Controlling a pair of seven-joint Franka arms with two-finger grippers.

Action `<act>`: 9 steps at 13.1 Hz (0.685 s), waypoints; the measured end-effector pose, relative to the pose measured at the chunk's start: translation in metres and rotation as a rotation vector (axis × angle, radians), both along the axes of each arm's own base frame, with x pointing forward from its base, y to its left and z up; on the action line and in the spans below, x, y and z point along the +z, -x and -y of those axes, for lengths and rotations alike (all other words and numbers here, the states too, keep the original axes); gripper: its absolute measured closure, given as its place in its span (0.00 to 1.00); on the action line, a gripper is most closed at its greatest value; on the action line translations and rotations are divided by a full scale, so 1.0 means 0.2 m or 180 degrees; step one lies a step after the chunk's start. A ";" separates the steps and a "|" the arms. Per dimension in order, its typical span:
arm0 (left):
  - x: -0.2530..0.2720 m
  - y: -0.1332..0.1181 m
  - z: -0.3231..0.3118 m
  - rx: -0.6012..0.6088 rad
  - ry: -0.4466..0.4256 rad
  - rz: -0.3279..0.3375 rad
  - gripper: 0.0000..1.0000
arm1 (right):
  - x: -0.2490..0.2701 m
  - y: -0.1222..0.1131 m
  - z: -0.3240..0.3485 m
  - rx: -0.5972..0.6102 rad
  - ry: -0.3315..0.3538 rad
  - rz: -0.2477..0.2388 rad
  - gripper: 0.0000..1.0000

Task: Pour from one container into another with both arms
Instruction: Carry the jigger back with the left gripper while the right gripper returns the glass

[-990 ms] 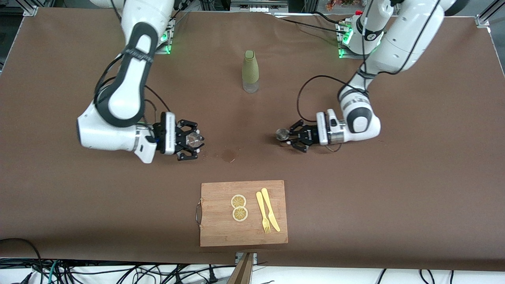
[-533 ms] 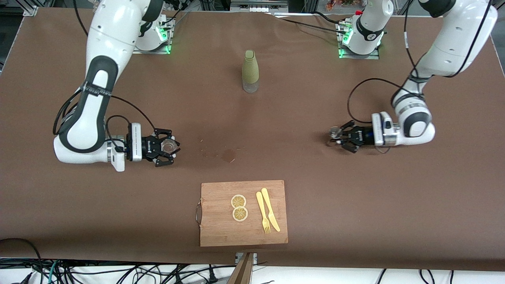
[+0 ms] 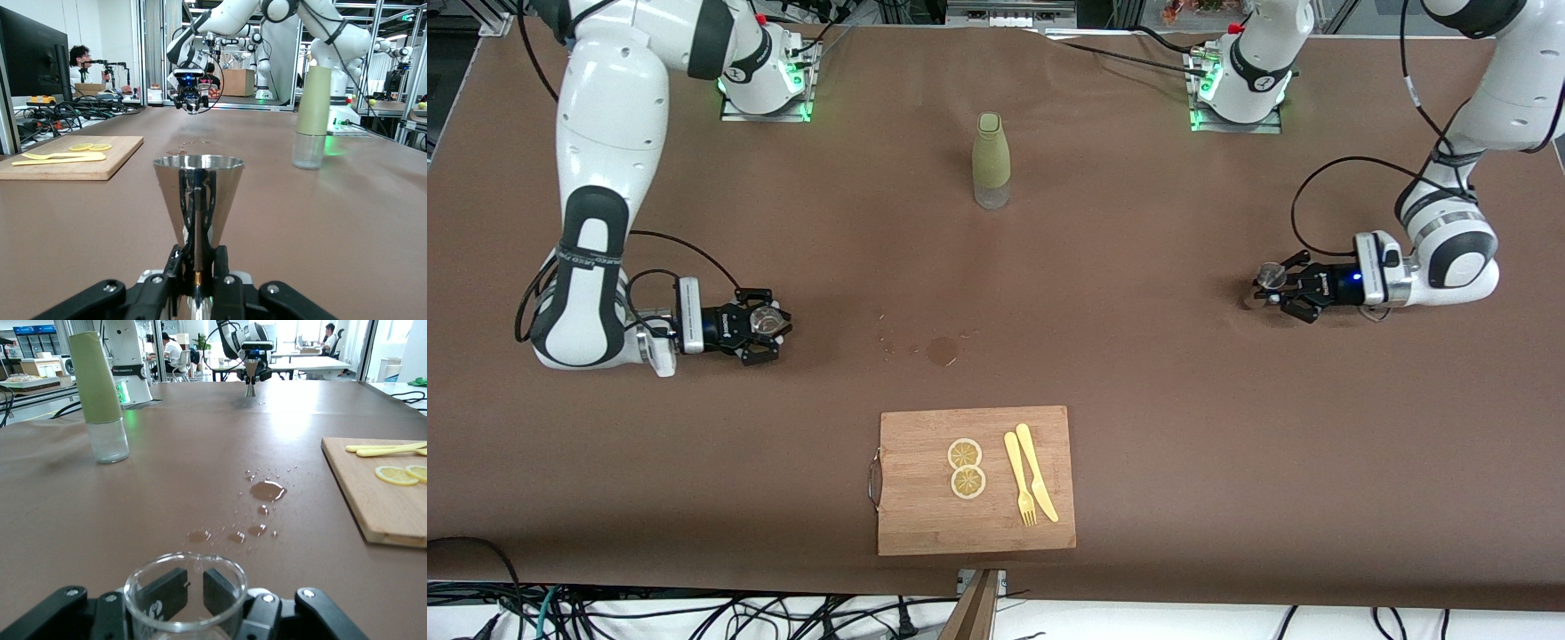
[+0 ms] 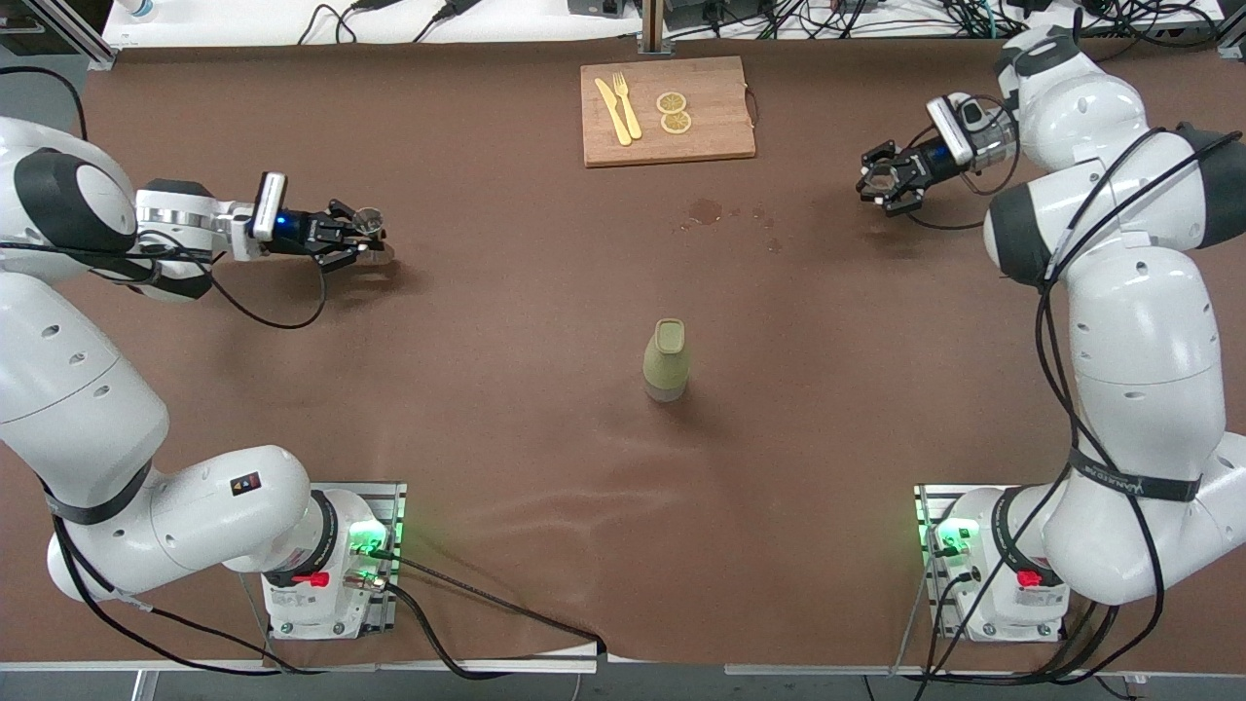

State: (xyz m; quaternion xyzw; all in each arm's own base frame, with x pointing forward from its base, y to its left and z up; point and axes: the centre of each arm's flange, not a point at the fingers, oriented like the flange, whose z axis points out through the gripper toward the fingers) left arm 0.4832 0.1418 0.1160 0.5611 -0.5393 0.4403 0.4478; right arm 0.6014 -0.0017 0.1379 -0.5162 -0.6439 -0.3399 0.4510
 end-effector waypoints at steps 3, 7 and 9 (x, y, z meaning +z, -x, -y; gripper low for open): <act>-0.05 0.06 -0.17 0.0061 0.0021 0.0002 0.79 | -0.19 0.08 0.17 -0.0063 -0.0062 0.0019 0.79; -0.20 0.06 -0.25 0.0053 0.0166 -0.0027 0.79 | -0.26 0.08 0.20 -0.0053 -0.0032 0.0003 0.78; -0.25 0.05 -0.28 0.0042 0.0198 -0.0032 0.79 | -0.26 0.07 0.21 -0.0062 -0.0027 0.0005 0.76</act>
